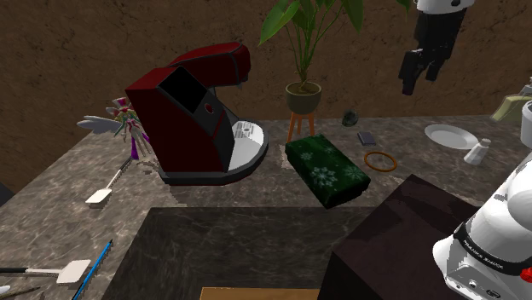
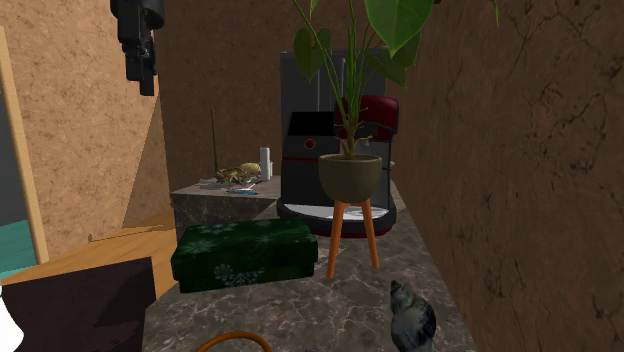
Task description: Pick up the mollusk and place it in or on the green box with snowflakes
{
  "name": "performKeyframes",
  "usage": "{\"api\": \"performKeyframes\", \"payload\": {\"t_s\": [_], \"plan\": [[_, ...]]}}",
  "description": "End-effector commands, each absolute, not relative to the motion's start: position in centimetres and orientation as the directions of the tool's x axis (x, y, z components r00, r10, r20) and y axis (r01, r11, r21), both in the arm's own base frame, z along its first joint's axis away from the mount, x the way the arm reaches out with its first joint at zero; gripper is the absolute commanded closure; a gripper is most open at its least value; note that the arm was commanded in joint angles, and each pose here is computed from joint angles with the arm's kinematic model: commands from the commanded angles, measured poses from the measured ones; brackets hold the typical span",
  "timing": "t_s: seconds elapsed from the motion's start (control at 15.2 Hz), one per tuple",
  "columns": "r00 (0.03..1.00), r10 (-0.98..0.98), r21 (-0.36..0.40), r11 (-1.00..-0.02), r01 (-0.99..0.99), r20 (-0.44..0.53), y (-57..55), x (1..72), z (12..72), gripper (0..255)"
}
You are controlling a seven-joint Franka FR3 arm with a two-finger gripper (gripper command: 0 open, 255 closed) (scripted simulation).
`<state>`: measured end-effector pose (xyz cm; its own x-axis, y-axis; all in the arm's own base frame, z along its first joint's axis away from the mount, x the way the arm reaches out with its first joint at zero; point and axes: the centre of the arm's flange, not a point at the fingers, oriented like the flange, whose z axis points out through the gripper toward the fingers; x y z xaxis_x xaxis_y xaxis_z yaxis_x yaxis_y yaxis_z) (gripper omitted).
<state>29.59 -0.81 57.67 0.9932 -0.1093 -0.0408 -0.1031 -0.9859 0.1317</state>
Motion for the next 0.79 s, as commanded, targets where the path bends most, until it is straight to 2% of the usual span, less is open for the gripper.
{"api": "performKeyframes", "payload": {"t_s": [0.0,0.73], "plan": [[0.993,-0.109,0.132,-0.986,-0.103,-0.041,-0.8,29.6,57.7,0],[0.997,-0.032,0.088,-0.996,-0.026,-0.068,-10.8,38.3,50.6,0]]}}
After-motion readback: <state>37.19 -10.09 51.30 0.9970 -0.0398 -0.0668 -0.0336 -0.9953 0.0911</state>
